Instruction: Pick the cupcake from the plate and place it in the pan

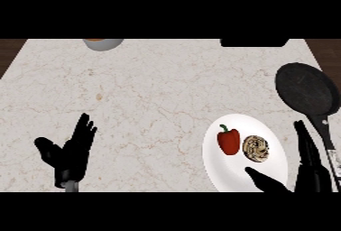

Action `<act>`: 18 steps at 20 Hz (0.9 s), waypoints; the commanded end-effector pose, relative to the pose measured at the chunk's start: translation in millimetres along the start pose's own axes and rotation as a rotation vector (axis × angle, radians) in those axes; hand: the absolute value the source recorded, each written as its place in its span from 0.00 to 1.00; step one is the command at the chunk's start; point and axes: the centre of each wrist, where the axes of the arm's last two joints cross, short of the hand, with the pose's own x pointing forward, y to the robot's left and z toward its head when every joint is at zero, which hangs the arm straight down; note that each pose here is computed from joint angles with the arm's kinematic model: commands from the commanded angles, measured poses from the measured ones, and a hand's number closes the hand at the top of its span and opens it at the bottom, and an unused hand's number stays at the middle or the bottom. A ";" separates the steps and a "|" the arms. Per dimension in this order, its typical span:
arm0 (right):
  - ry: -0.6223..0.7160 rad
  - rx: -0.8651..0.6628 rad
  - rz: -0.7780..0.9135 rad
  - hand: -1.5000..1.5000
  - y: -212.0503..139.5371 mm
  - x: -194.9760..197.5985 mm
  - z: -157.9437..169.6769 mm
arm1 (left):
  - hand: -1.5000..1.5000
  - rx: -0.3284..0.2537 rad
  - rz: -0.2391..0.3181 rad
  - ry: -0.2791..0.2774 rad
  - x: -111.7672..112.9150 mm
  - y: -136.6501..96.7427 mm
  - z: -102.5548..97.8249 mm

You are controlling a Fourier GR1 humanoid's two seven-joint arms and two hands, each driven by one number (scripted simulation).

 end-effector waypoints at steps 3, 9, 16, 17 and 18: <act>0.178 0.219 0.314 0.00 -12.1 9.1 -31.9 | 0.50 -0.016 -0.005 0.037 -7.6 -4.0 1.8; 0.276 0.387 0.541 0.00 0.0 46.4 -66.6 | 0.50 -0.034 -0.017 0.035 -15.6 -12.0 7.8; 0.325 0.506 0.609 0.00 18.0 58.7 -102.3 | 0.50 -0.011 -0.005 0.028 -8.8 4.0 12.7; 0.347 0.579 0.597 0.00 22.4 51.7 -109.1 | 0.50 -0.023 -0.003 0.043 -11.1 -9.4 2.6; 0.346 0.634 0.618 0.00 7.3 58.7 -99.3 | 0.50 -0.004 0.013 0.034 5.4 -5.4 2.8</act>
